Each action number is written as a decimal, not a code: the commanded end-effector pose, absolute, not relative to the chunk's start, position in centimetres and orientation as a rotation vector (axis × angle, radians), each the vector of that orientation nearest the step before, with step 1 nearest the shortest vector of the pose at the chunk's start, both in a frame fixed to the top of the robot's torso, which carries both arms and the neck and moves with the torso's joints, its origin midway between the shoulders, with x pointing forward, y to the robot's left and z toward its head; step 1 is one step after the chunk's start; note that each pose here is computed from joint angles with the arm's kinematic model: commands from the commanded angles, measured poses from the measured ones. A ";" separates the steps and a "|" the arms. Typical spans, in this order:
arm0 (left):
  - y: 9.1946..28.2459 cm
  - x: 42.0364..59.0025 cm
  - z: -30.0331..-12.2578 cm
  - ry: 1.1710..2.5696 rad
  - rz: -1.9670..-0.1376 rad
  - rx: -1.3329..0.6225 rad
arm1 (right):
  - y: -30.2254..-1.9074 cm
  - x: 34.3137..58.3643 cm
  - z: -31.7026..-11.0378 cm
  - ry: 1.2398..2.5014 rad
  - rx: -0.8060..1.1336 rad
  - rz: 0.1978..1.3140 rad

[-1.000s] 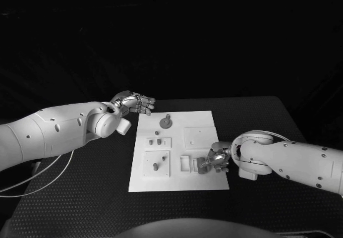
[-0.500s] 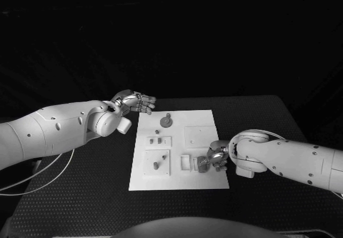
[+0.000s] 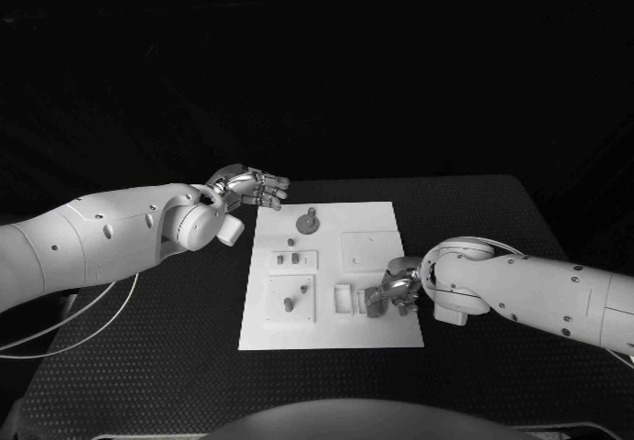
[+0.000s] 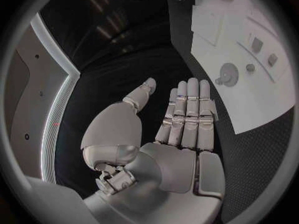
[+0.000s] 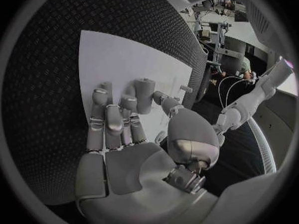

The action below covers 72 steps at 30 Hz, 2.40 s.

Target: Assemble the parts on the task board

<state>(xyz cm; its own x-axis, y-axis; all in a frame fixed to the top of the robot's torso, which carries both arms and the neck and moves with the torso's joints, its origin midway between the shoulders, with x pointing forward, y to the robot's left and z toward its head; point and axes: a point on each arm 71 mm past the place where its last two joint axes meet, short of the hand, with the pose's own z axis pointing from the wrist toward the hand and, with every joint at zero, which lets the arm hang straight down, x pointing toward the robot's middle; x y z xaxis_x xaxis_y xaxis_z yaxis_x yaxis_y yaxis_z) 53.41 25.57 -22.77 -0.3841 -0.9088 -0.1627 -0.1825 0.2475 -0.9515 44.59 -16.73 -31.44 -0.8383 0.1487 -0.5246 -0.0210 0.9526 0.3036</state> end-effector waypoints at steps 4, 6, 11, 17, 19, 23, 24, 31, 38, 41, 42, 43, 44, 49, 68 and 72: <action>25.3 53.3 -22.7 1.758 -1.214 -1.006 | -16.1 44.0 -31.9 2.553 0.055 0.415; 25.3 53.3 -22.7 1.757 -1.213 -1.006 | -16.1 44.0 -31.8 2.545 0.059 0.416; 25.3 53.4 -22.7 1.756 -1.212 -1.007 | -16.2 44.0 -31.8 2.536 0.064 0.420; 25.4 53.3 -22.7 1.756 -1.210 -1.008 | -16.4 43.7 -31.5 2.532 0.101 0.441; 25.4 53.4 -22.7 1.756 -1.210 -1.008 | -16.4 43.7 -31.4 2.530 0.109 0.446; 25.4 53.3 -22.7 1.757 -1.210 -1.008 | -16.6 43.8 -30.9 2.524 0.120 0.458; 25.4 53.3 -22.7 1.758 -1.210 -1.008 | -16.6 43.8 -30.7 2.524 0.125 0.461; 25.4 53.3 -22.7 1.759 -1.211 -1.009 | -16.5 44.0 -29.9 2.528 0.149 0.487; 25.4 53.3 -22.7 1.760 -1.212 -1.009 | -16.4 44.2 -29.4 2.519 0.171 0.508; 25.4 53.3 -22.7 1.761 -1.212 -1.009 | -16.1 44.3 -29.3 2.538 0.202 0.530; 25.4 53.3 -22.7 1.762 -1.212 -1.009 | -15.8 44.3 -29.3 2.542 0.201 0.537; 25.4 53.3 -22.7 1.762 -1.212 -1.009 | -15.6 44.4 -29.3 2.545 0.195 0.540; 25.4 53.3 -22.7 1.762 -1.212 -1.009 | -15.4 44.4 -29.3 2.546 0.194 0.542; 25.2 53.3 -22.7 1.765 -1.215 -1.007 | -14.3 44.8 -29.2 2.550 0.189 0.558; 25.1 53.3 -22.7 1.769 -1.218 -1.006 | -12.6 45.8 -29.8 2.572 0.169 0.534; 25.1 53.3 -22.7 1.769 -1.219 -1.006 | -12.4 45.6 -30.2 2.586 0.159 0.533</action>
<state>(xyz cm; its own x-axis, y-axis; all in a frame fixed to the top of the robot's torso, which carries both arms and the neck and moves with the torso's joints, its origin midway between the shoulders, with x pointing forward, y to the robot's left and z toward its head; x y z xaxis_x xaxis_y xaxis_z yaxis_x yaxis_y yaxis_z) 53.33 25.38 -22.82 -0.3953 -0.9051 -0.1570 -0.1888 0.2473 -0.9504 45.82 -12.55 -29.94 -0.8575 0.2276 -0.4615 0.0263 0.9151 0.4025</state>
